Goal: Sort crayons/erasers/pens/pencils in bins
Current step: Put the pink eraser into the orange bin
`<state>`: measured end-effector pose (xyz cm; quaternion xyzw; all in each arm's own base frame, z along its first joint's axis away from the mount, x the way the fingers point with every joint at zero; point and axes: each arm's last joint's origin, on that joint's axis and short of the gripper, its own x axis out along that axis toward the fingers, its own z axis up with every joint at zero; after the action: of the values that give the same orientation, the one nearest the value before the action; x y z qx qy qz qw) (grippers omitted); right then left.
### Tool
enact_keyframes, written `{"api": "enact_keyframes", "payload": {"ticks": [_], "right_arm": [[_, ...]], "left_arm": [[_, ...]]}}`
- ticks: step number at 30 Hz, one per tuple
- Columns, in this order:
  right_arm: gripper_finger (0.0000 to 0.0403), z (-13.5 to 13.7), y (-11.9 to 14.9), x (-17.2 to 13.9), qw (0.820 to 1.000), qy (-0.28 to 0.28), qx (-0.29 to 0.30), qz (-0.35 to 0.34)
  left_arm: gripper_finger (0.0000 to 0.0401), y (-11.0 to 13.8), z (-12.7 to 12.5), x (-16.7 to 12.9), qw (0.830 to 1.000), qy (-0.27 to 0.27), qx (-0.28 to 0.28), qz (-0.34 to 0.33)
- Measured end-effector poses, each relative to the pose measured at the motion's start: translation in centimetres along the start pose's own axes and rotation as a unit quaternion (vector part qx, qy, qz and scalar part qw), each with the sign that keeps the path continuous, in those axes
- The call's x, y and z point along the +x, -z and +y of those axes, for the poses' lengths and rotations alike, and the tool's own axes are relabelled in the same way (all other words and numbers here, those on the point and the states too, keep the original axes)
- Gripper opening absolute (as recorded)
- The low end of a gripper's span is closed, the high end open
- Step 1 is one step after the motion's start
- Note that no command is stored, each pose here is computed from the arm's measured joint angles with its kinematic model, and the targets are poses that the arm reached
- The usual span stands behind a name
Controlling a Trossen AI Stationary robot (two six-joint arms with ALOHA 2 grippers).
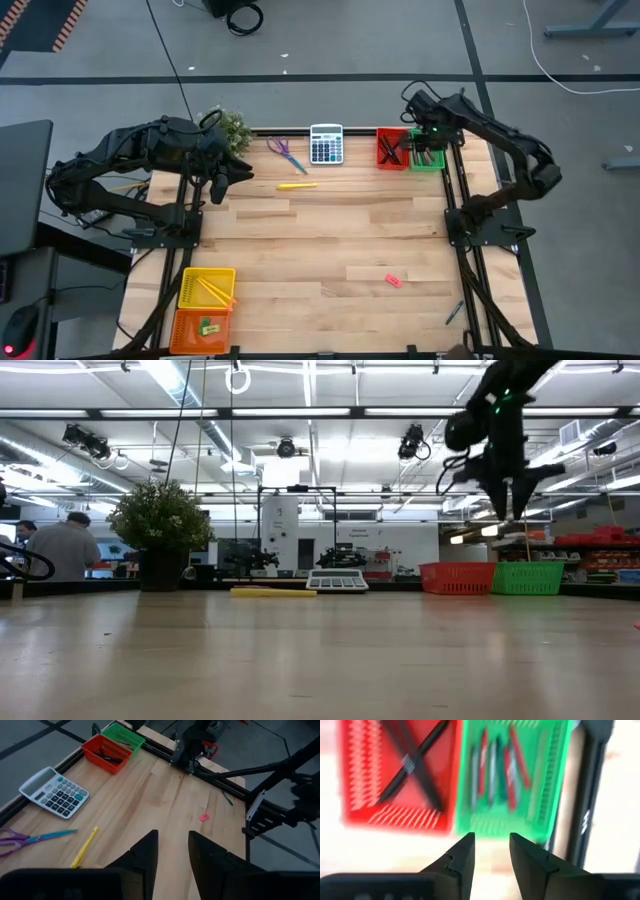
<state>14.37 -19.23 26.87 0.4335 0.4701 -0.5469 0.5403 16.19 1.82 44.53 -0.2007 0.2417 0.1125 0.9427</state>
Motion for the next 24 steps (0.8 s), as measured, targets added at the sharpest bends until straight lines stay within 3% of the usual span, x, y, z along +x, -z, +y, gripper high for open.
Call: {"api": "enact_keyframes", "payload": {"ticks": [5, 17, 24], "right_arm": [[0.0129, 0.5, 4.2, -3.2, 0.998, -0.058, 0.006, 0.034], [0.0129, 5.3, 17.3, -6.5, 0.986, -0.082, -0.005, 0.145], [0.0129, 6.0, 26.0, -7.6, 0.978, -0.085, 0.093, 0.168]], "left_arm": [[0.0114, 0.0, 0.1, 0.0, 1.000, -0.005, 0.021, -0.003], [0.0115, 0.0, 0.1, 0.0, 1.000, -0.009, 0.020, -0.004], [0.0112, 0.0, 0.1, 0.0, 1.000, -0.009, 0.020, -0.003]]}}
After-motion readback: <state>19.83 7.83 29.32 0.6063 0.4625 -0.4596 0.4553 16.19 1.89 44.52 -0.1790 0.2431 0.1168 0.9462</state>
